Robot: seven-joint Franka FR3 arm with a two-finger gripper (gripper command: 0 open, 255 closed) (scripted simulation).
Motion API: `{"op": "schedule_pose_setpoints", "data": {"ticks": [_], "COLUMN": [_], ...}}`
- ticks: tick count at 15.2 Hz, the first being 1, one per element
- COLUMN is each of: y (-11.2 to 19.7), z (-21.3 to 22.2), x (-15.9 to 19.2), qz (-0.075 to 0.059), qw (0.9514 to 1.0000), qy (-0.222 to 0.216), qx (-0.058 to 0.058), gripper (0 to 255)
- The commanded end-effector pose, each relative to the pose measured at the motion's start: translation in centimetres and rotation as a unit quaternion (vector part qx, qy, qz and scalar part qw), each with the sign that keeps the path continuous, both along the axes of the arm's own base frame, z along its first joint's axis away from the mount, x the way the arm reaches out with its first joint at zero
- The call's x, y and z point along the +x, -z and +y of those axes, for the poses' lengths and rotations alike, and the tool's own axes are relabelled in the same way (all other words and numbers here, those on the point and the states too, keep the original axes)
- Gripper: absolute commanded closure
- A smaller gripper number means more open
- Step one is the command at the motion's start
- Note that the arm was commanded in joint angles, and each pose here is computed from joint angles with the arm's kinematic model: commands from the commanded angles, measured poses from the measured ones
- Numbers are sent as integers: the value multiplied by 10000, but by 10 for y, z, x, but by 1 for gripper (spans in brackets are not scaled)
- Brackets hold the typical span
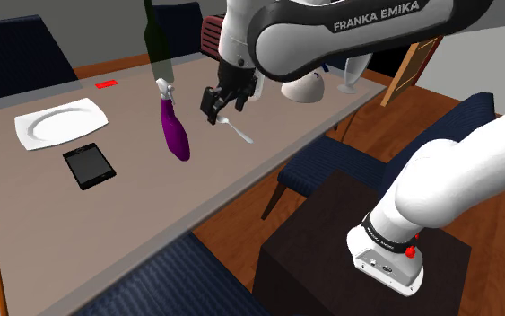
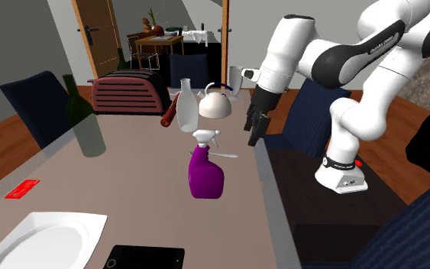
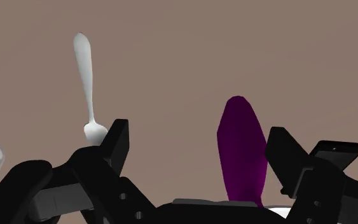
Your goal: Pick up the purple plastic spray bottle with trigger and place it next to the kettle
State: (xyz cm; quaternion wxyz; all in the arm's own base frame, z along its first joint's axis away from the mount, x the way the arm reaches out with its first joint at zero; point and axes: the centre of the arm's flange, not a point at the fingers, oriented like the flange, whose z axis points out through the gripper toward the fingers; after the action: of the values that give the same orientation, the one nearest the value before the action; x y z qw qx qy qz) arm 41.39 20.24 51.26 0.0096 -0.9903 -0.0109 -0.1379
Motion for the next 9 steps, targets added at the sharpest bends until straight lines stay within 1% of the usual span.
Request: {"op": "schedule_pose_setpoints", "data": {"ticks": [1,8,9], "y": [8,41,46], "z": [20,84,84], "x": [15,62,64], "qz": [-123,-509,-509], "qw": [9999,9987,9987], "qy": [12,43,43], "qx": [4,-28,-28], "gripper": [0,0,0]}}
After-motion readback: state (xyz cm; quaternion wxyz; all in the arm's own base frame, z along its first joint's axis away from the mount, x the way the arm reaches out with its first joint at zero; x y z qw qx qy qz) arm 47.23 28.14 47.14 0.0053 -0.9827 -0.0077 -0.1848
